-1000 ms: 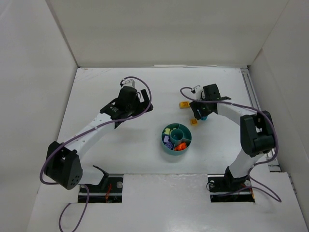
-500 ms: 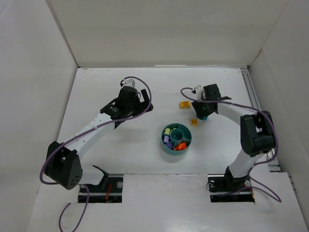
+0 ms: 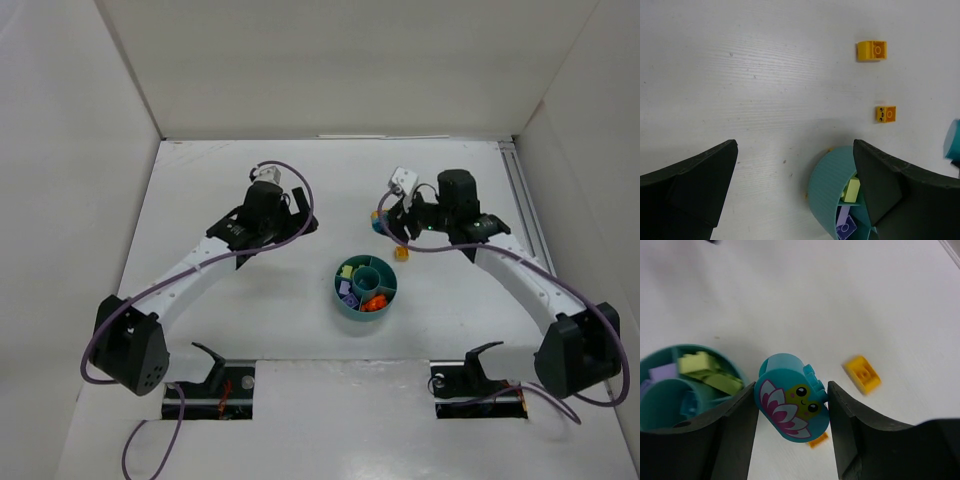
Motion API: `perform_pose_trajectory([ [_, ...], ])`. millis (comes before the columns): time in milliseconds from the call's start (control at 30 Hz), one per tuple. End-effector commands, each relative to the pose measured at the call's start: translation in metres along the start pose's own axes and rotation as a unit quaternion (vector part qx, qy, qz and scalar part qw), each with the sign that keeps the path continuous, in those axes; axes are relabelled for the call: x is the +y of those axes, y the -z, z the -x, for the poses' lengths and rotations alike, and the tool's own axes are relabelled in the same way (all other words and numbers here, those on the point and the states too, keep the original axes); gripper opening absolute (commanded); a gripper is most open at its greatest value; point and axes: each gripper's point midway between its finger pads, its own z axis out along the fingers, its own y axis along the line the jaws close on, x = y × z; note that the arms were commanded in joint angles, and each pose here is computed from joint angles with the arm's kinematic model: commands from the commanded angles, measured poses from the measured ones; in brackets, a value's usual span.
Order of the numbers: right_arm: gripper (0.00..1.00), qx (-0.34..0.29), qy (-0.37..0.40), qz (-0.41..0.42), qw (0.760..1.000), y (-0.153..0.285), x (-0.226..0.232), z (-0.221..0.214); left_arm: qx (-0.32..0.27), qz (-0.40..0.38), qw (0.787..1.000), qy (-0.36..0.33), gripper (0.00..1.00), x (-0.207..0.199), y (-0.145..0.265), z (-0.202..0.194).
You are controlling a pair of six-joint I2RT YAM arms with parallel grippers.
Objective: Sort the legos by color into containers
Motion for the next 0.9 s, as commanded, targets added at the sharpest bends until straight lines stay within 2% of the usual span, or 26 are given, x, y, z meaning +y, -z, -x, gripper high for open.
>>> perform_pose_trajectory([
  [0,0.39,-0.066,0.052,0.137,0.987,-0.009,0.067,0.021,-0.028,-0.031,0.999,-0.004,1.00,-0.012,0.013,0.012],
  [100,0.39,-0.095,0.073,0.200,0.973,-0.004,0.104,0.030,-0.032,-0.034,0.999,-0.003,1.00,-0.012,0.018,0.013],
  [267,0.41,-0.102,0.087,0.231,0.964,-0.001,0.132,0.029,-0.034,-0.035,0.999,-0.003,1.00,-0.010,0.021,0.010],
  [700,0.43,-0.078,0.058,0.255,0.962,0.000,0.149,-0.001,-0.038,-0.039,0.999,0.002,1.00,-0.006,0.024,0.006],
  [867,0.54,-0.087,0.065,0.261,0.959,0.005,0.154,0.004,-0.038,-0.039,0.999,0.002,1.00,-0.006,0.024,0.006],
])
